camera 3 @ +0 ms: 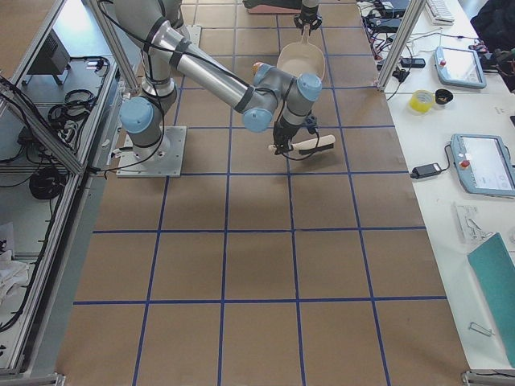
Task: Sweep and dump trash into bin
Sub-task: 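Slide dustpan toward toys with left gripper while right gripper lifts the brush, then sweep the bread toy and yellow sponge into the dustpan with the right-held brush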
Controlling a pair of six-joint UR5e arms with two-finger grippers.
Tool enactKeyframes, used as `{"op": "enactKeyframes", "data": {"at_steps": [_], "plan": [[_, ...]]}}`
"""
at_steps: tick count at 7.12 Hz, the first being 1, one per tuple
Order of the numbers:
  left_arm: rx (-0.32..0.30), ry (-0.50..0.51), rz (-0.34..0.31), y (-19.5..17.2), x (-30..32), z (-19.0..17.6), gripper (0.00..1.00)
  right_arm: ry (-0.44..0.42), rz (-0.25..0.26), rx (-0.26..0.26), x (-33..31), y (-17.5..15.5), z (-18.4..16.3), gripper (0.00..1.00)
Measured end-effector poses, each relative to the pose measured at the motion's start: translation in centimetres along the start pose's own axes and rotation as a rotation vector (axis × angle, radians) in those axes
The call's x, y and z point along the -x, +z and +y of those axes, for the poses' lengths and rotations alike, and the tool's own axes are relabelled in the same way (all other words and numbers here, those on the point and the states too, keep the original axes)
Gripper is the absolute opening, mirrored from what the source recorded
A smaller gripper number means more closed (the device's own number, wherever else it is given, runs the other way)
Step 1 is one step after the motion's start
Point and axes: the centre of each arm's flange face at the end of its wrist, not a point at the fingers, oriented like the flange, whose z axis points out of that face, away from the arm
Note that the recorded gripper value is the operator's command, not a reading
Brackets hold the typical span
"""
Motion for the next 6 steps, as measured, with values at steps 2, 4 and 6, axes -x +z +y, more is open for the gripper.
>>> {"op": "enactKeyframes", "data": {"at_steps": [2, 4, 6], "plan": [[0.000, 0.000, 0.000, 0.0, 0.0, 0.0, 0.00, 0.112, 0.010, 0.016, 8.8, -0.4, -1.2, 0.00], [-0.001, 0.000, -0.003, 0.3, -0.1, 0.1, 0.00, 0.271, -0.031, 0.007, 19.0, 0.0, -1.9, 0.00], [-0.003, 0.000, -0.006, 0.5, -0.1, 0.1, 0.00, 0.352, -0.126, 0.024, 25.9, 1.5, -2.6, 0.00]]}}
